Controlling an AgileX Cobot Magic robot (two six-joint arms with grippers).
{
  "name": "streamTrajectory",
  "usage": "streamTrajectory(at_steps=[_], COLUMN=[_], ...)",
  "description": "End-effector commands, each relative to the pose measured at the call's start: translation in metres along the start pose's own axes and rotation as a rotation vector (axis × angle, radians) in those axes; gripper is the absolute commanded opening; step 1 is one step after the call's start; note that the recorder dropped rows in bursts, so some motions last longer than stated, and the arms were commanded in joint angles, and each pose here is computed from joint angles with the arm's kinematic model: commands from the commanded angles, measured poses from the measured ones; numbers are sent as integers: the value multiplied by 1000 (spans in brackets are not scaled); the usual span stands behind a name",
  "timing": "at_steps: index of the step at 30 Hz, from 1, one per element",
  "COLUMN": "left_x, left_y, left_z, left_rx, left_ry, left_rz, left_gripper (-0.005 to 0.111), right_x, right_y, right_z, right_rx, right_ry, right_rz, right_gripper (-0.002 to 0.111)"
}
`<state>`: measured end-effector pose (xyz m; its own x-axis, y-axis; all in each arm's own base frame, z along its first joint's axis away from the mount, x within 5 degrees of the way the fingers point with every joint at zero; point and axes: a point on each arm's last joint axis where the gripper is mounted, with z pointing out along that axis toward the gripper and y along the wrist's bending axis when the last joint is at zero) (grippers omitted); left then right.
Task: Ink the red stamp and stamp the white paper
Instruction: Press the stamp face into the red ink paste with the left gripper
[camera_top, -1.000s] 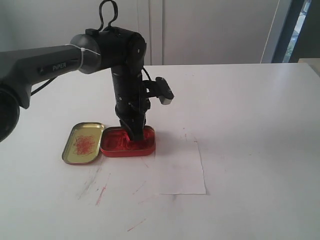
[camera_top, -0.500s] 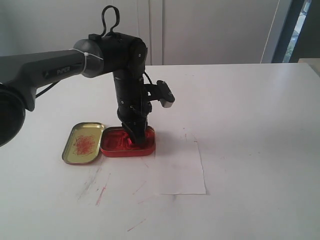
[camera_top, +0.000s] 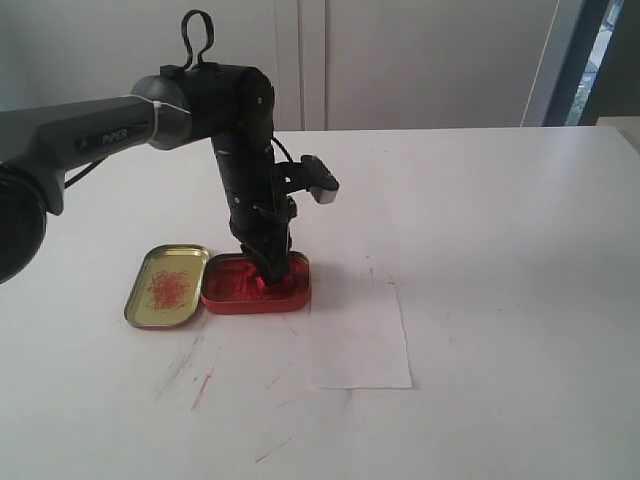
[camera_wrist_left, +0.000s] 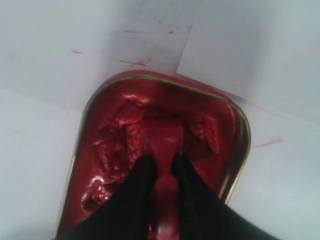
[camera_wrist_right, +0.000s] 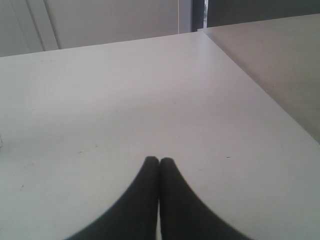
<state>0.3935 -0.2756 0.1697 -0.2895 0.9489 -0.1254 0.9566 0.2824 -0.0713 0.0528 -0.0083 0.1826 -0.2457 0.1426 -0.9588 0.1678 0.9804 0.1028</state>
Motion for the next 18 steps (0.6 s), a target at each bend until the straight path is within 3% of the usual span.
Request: streamTrajectory(at_steps=[1, 7, 18], left_x=[5, 6, 11], left_y=[8, 10, 22], left_z=[44, 45, 44], left_rx=[23, 10, -12], left_ry=[45, 46, 5], left_rz=[-14, 18, -48], left_gripper=[0, 0, 0], right_x=[0, 0, 0], right_y=[0, 0, 0], right_z=[0, 0, 0], right_rx=[4, 4, 4], right_ry=[-16, -16, -16], right_rz=[-1, -1, -1], right_gripper=[0, 0, 0])
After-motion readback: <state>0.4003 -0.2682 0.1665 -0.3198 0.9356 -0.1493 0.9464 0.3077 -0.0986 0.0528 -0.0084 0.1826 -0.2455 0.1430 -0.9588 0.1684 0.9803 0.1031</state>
